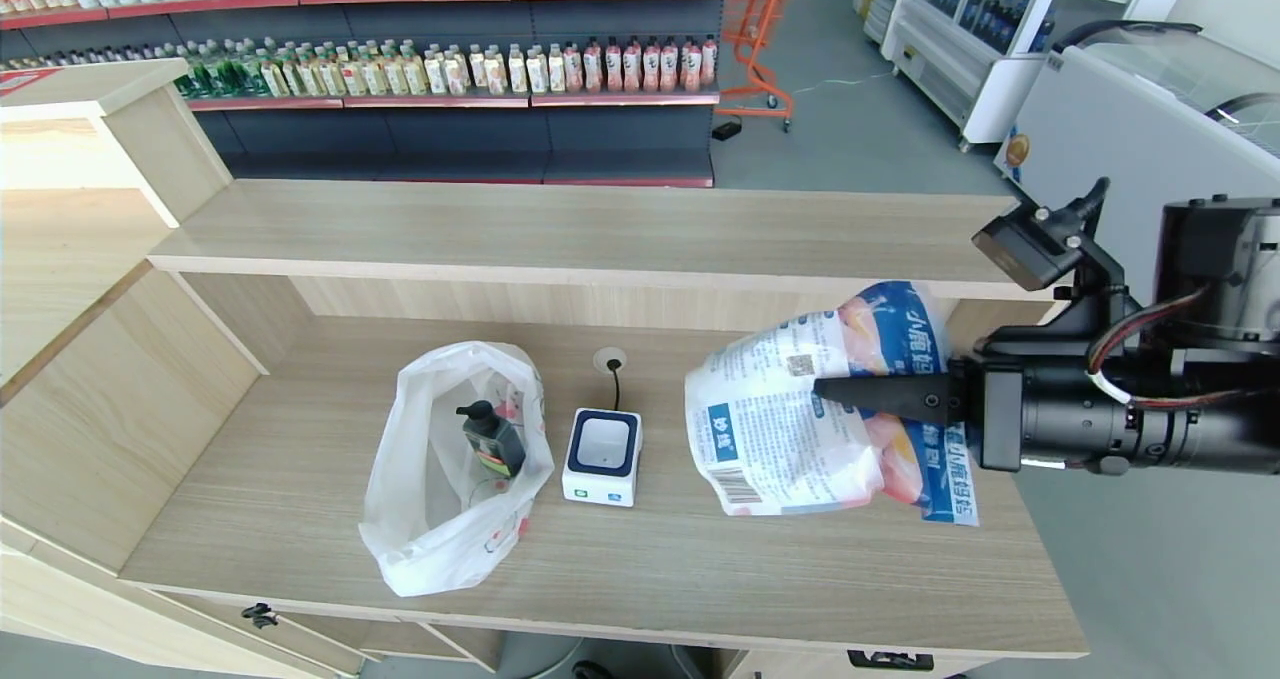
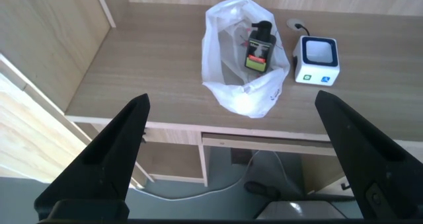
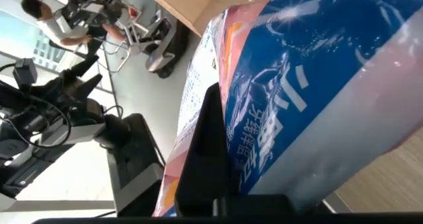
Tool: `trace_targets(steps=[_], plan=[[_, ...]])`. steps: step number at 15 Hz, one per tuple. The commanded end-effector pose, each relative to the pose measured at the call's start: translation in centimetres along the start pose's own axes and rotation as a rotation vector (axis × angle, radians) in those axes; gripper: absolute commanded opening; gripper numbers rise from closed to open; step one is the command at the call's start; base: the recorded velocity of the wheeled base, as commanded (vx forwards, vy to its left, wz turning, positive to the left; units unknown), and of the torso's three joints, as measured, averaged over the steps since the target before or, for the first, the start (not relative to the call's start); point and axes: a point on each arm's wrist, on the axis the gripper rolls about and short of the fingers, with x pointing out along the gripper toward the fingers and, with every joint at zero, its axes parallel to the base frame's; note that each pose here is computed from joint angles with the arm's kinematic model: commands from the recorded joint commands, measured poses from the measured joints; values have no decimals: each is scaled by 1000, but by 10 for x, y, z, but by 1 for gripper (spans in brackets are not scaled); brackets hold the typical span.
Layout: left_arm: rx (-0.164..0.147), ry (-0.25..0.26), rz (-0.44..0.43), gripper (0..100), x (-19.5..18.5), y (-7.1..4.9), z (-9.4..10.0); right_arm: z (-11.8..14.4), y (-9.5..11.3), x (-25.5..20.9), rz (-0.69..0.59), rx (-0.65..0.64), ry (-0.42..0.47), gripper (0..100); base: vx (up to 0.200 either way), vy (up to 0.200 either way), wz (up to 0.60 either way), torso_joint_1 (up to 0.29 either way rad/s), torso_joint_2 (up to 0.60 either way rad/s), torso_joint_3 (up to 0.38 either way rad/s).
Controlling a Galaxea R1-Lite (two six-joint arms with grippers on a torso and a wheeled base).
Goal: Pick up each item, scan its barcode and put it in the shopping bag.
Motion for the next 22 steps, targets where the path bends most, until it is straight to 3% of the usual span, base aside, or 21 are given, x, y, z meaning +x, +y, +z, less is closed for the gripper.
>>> trace_targets(steps=[1, 2, 3, 4, 9, 19, 22], plan=[[1, 0, 0, 100, 0, 0, 0, -7, -16, -28, -129, -289, 0, 0, 0, 0, 0, 0, 0, 0], [1, 0, 0, 100, 0, 0, 0, -9, -25, -37, -185, -401, 26, 0, 0, 0, 0, 0, 0, 0], [1, 0, 0, 100, 0, 0, 0, -15, -41, -53, -364, -609, 118, 0, 0, 0, 0, 0, 0, 0], [1, 0, 0, 100, 0, 0, 0, -22, -47, -61, -485, -686, 185, 0, 0, 0, 0, 0, 0, 0], [-1, 0, 0, 100, 0, 0, 0, -31, -34, -88, -620, -754, 214, 0, 0, 0, 0, 0, 0, 0], [-1, 0, 0, 100, 0, 0, 0, -34, -25, -95, -634, -753, 197, 0, 0, 0, 0, 0, 0, 0], [-2, 0, 0, 100, 0, 0, 0, -35, -22, -97, -639, -699, 171, 0, 0, 200, 0, -4, -2, 1]])
